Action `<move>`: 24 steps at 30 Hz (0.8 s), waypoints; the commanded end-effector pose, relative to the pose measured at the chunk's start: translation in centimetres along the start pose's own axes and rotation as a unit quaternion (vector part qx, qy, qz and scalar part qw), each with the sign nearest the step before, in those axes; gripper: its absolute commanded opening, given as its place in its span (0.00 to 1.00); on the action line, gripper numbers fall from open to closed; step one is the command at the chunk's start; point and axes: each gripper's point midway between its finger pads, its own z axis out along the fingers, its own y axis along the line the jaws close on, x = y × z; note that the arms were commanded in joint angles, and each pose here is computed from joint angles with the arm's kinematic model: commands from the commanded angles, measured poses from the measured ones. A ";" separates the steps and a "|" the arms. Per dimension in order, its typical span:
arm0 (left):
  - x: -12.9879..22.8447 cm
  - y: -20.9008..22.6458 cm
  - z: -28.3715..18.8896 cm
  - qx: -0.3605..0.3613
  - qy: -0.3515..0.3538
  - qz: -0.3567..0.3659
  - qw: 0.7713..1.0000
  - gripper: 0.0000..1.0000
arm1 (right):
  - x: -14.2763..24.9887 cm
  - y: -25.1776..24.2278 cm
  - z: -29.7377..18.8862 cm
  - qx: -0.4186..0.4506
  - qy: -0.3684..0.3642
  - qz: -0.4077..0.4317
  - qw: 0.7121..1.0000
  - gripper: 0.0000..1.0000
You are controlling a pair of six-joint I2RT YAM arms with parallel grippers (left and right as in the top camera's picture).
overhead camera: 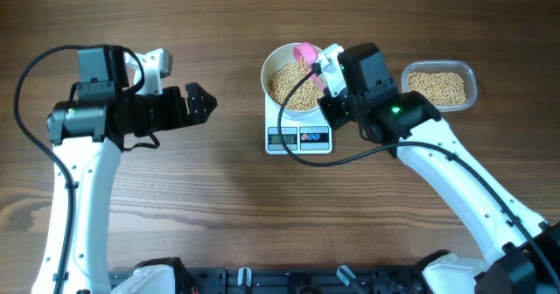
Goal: Scoop item into bowl and weigh 150g on scale
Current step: 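Tilt the scoop with the right gripper to pour soybeans into bowl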
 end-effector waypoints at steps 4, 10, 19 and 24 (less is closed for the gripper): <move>-0.5 -0.7 -0.4 0.011 -0.008 0.016 1.000 1.00 | -0.4 -0.3 -0.4 0.013 -0.007 -0.009 1.000 0.04; -0.5 -0.7 -0.4 0.011 -0.008 0.016 1.000 1.00 | -0.6 -0.4 -0.4 0.014 -0.012 -0.009 1.000 0.04; -0.5 -0.7 -0.4 0.011 -0.008 0.016 1.000 1.00 | -1.0 -1.0 -0.5 0.032 -0.016 -0.089 0.995 0.04; -0.5 -0.7 -0.4 0.011 -0.008 0.016 1.000 1.00 | -1.6 -2.4 -0.8 0.094 -0.015 -0.132 0.987 0.04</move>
